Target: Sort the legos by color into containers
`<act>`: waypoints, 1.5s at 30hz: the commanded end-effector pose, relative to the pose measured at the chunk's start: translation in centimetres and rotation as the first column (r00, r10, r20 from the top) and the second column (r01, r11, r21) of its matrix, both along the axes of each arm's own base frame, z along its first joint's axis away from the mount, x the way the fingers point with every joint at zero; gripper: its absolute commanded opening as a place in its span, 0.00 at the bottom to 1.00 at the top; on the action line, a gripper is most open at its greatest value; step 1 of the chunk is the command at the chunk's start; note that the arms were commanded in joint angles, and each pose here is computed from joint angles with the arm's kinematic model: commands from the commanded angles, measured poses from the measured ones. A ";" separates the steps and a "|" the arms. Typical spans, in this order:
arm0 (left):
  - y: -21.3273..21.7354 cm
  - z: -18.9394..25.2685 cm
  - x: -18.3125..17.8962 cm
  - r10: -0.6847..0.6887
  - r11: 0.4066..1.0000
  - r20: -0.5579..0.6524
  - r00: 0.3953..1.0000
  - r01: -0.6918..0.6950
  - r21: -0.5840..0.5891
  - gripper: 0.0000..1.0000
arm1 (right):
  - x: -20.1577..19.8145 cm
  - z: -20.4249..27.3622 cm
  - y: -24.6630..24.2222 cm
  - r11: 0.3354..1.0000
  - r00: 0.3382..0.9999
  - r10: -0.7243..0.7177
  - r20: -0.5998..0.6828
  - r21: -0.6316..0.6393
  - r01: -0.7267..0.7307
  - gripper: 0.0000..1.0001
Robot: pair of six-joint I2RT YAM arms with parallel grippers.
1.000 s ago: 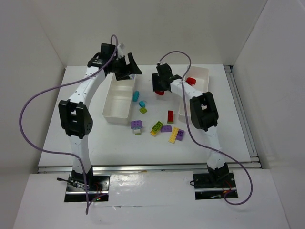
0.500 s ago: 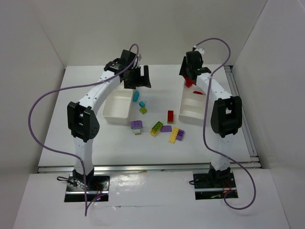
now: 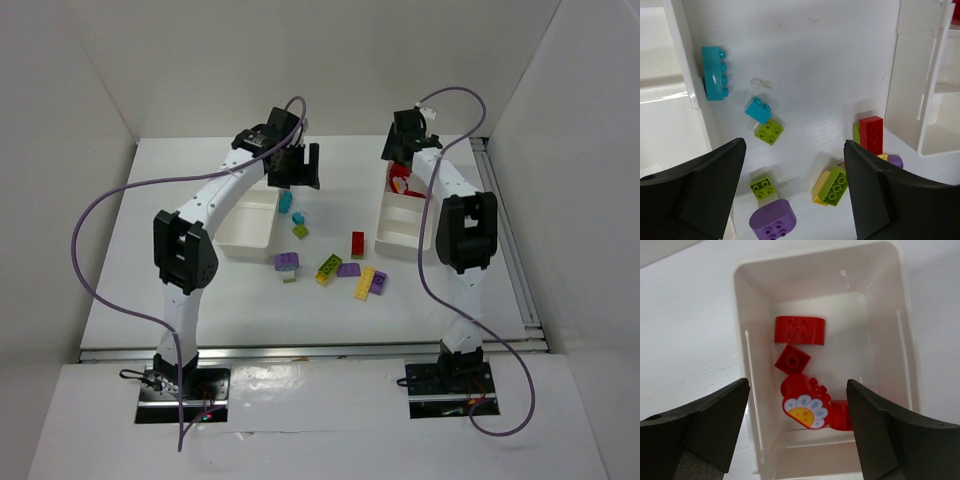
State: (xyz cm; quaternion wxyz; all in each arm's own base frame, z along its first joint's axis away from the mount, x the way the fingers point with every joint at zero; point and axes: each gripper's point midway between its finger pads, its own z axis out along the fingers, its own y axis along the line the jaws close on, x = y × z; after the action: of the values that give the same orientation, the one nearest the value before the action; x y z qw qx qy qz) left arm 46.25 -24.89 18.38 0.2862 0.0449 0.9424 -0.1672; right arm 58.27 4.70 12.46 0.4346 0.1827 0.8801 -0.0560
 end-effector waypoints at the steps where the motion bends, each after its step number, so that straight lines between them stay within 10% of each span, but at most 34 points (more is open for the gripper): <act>1: 0.8 0.6 0.6 0.030 0.998 0.036 0.999 -0.032 0.049 0.88 | 0.4 4.8 -0.9 0.999 0.994 -0.047 0.103 0.005 0.047 0.86; 19: 7.4 5.5 1.1 0.149 0.989 0.143 0.978 -0.150 -0.007 0.71 | -8.4 5.3 20.0 0.836 0.838 0.540 0.081 0.069 -0.545 0.70; 24: 2.1 1.9 -1.0 0.045 0.998 0.031 0.998 -0.046 0.035 0.68 | -8.1 7.9 17.2 0.852 0.863 0.478 0.163 0.151 -0.501 0.70; 45: 0.8 -11.2 2.4 0.400 0.906 -0.056 0.915 -0.386 0.174 0.67 | -12.9 16.5 -1.2 0.988 0.959 0.146 0.245 0.016 -0.154 0.78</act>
State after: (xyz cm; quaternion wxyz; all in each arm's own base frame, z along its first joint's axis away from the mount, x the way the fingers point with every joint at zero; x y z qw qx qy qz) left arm 47.23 -23.46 6.83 0.2481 -0.1060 0.9627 -0.0203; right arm 46.41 4.83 30.20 0.5573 0.1305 0.8191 0.0385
